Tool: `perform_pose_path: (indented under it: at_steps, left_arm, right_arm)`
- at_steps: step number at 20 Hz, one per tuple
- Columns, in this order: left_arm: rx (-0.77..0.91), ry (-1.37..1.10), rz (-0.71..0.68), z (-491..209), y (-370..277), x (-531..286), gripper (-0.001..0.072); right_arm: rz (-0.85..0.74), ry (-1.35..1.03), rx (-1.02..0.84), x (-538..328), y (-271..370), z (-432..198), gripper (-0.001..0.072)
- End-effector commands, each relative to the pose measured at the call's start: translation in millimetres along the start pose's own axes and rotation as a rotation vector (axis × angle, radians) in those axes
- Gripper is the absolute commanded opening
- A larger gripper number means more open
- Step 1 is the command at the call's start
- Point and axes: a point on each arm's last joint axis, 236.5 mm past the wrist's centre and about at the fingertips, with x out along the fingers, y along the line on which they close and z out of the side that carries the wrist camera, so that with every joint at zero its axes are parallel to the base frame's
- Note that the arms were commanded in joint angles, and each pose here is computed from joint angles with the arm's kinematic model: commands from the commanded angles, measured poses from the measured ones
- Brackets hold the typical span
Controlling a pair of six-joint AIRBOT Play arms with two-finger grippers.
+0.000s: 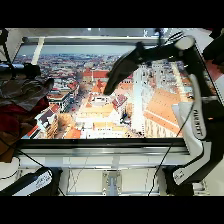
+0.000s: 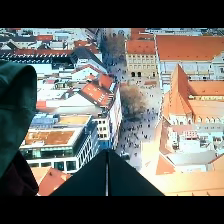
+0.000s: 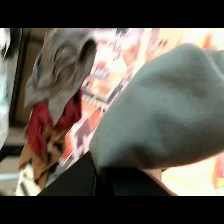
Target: Fold the shirts.
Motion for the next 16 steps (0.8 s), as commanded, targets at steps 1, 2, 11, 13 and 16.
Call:
perform_pose_path:
  at_steps: [1, 2, 11, 13, 16]
  left_arm:
    - [-0.015, -0.008, -0.025, 1.9, -6.1, -0.2, 0.0009]
    - [-0.016, -0.009, -0.027, 2.1, -6.4, -0.3, 0.0009]
    - [-0.017, -0.009, -0.028, 2.2, -6.5, -0.3, 0.0009]
    - [-0.025, -0.012, -0.041, 3.1, -9.6, -0.4, 0.0009]
    - [-0.052, -0.025, -0.083, 6.4, -19.7, -1.0, 0.0009]
  right_arm:
    - [-0.231, -0.205, 0.027, -124.2, -35.2, 44.1, 0.0013]
    - [-0.28, -0.25, 0.046, -154.3, -50.9, 50.0, 0.0013]
    - [-0.838, -0.173, 0.322, -366.9, -173.2, -71.9, 0.0012]
    - [-0.891, -0.139, 0.417, -385.4, -189.2, -119.5, 0.0012]
    - [-0.961, -0.079, 0.576, -392.5, -229.6, -210.4, 0.0013]
